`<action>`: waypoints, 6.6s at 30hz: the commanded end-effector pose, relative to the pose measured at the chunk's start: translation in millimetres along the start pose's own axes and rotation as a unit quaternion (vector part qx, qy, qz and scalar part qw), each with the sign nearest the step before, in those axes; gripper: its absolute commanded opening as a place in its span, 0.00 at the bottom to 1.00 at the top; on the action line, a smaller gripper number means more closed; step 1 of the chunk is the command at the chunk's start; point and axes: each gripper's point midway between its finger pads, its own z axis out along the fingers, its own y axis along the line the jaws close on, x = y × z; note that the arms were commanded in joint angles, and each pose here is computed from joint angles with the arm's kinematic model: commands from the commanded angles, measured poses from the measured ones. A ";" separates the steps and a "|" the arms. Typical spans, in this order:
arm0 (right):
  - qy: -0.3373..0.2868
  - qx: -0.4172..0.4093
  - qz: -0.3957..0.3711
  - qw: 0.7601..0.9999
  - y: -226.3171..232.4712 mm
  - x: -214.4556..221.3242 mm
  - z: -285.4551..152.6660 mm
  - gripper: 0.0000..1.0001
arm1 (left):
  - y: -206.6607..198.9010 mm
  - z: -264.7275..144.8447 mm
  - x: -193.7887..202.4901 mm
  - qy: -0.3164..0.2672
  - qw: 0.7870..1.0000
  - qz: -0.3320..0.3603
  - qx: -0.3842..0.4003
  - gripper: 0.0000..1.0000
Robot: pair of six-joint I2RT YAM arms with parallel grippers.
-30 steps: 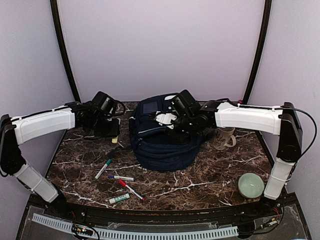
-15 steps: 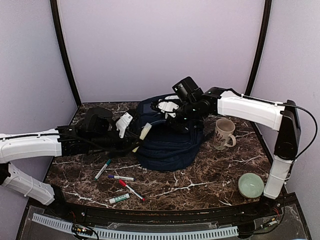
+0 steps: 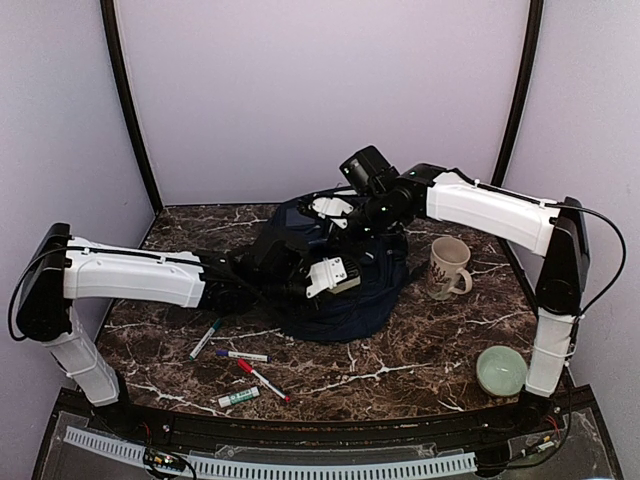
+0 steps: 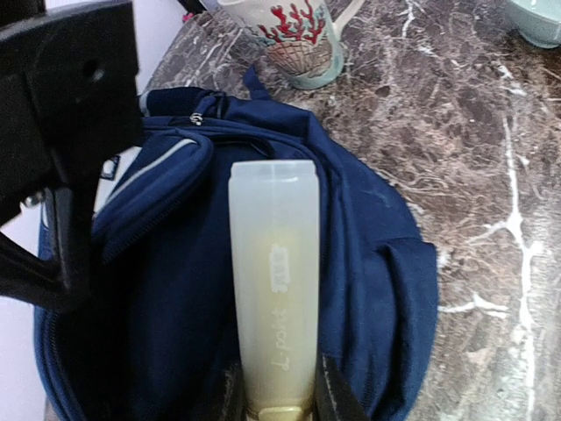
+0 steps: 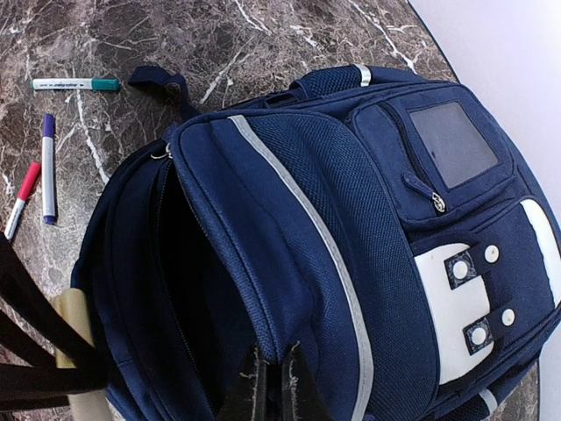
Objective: Pack the student bag
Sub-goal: Place the pen in the upper front pocket of the bag, then pick up the pen at the center of the board, then place the pen in the upper front pocket of the bag, then pick up the pen at the center of the board.
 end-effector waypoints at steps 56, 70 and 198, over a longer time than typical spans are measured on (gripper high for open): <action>-0.049 -0.054 0.017 0.997 11.1 -19.0 -2.5 0.00 | -119.0 -105.4 132.8 0.315 0.928 -0.091 0.177 0.34; -0.045 -0.065 0.020 0.997 14.9 -16.9 -0.1 0.00 | -119.1 -54.1 171.2 0.377 0.913 0.049 0.151 0.33; -0.035 -0.101 0.018 0.994 26.5 -15.4 -1.3 0.00 | -121.4 -117.4 175.4 0.384 0.885 -0.262 0.028 0.40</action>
